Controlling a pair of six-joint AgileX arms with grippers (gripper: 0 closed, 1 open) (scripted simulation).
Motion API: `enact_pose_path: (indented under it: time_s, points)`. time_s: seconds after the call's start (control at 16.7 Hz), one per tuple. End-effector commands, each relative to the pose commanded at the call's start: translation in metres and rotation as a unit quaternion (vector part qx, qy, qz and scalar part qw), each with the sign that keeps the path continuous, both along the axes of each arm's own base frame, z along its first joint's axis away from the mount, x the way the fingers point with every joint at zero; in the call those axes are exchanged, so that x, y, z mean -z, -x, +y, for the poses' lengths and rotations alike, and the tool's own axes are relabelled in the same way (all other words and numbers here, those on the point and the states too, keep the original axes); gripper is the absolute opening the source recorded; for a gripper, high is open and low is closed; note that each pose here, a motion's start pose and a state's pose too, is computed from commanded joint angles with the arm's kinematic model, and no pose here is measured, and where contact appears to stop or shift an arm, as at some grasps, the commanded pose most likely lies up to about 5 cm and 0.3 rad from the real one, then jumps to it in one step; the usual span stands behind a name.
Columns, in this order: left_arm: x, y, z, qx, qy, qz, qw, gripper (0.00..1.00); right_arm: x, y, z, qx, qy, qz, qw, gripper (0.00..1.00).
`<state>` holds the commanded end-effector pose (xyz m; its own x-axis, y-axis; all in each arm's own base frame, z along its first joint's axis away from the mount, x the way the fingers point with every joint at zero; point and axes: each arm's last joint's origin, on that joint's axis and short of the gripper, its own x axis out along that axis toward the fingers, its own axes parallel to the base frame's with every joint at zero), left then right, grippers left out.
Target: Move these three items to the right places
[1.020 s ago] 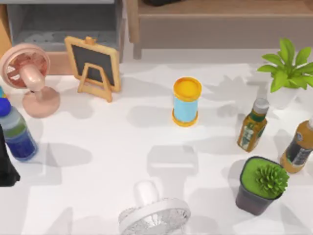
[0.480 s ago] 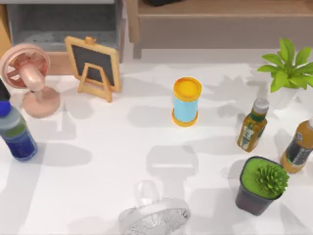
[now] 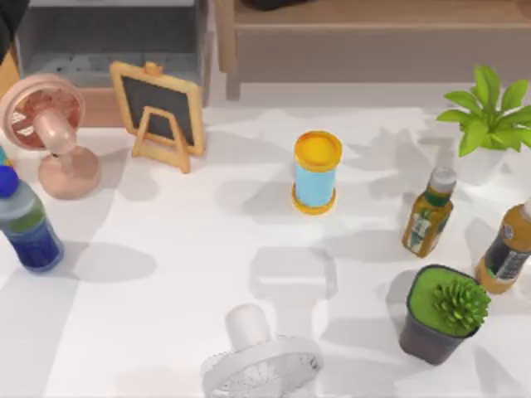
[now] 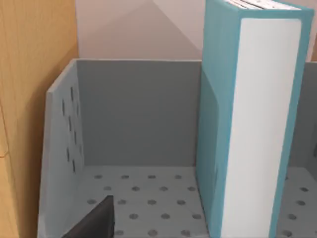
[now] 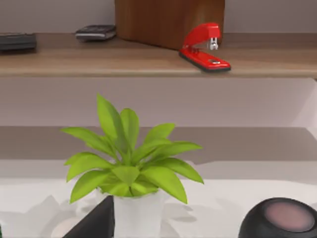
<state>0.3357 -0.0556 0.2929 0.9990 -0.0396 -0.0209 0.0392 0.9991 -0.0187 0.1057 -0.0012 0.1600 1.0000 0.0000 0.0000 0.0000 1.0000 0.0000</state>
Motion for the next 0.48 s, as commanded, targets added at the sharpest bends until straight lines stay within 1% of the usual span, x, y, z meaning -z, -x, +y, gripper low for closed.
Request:
enact_pose_path:
  time_s: [0.12,0.24,0.36,0.48]
  points:
    - [0.015,-0.039,-0.011,-0.005,-0.001,0.003,1.000,1.00,0.000,0.000,0.000,0.000,0.000,0.000,1.000,1.00]
    - [0.029,-0.068,-0.021,-0.008,0.000,0.001,1.000,1.00,0.000,0.000,0.000,0.000,0.000,0.000,1.000,1.00]
    - [0.039,-0.087,-0.028,-0.011,0.001,-0.004,1.000,1.00,0.000,0.000,0.000,0.000,0.000,0.000,1.000,1.00]
    - [0.044,-0.096,-0.032,-0.011,0.002,-0.008,1.000,1.00,0.000,0.000,0.000,0.000,0.000,0.000,1.000,1.00]
